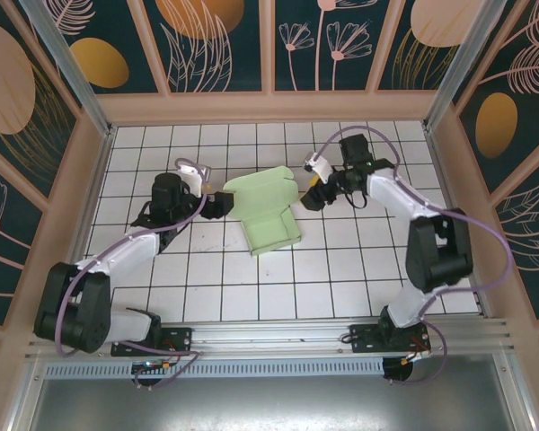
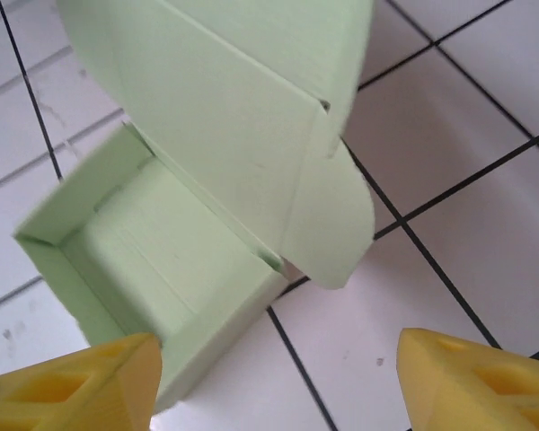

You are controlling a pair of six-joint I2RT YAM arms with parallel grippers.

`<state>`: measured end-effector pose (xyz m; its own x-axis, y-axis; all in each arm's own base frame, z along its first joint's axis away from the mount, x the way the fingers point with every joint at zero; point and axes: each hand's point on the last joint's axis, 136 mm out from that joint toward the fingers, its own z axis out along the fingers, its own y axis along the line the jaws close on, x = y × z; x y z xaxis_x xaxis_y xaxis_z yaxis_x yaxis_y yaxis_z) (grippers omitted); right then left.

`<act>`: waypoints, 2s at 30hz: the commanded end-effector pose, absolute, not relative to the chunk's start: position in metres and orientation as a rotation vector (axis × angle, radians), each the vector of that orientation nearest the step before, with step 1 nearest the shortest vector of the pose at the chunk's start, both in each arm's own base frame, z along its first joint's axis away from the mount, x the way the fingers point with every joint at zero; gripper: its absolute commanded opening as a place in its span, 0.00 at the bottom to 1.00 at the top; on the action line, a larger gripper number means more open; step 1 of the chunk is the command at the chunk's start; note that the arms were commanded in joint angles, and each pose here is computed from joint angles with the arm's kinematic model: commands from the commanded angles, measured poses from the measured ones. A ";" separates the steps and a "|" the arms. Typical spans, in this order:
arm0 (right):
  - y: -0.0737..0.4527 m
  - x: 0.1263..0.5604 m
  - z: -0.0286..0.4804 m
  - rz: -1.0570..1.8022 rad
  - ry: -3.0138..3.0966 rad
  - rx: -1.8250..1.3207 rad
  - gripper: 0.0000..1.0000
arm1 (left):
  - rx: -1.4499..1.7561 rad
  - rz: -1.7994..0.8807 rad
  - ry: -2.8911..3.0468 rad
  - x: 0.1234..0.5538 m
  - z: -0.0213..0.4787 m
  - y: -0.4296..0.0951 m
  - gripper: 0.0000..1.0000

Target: Fold the paper box

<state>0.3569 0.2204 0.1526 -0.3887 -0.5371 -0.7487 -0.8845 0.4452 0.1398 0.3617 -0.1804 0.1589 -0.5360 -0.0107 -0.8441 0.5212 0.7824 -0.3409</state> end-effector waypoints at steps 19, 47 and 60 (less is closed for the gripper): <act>0.237 0.328 0.080 0.758 2.531 -0.185 0.39 | 0.898 -0.780 1.959 0.367 0.143 -0.223 0.36; 0.238 0.329 0.026 0.232 2.674 -0.263 0.10 | 0.969 -0.873 1.934 0.360 0.143 -0.234 0.11; 0.224 0.333 0.015 -0.367 2.591 -0.413 0.03 | 0.976 -0.892 1.936 0.358 0.141 -0.235 0.06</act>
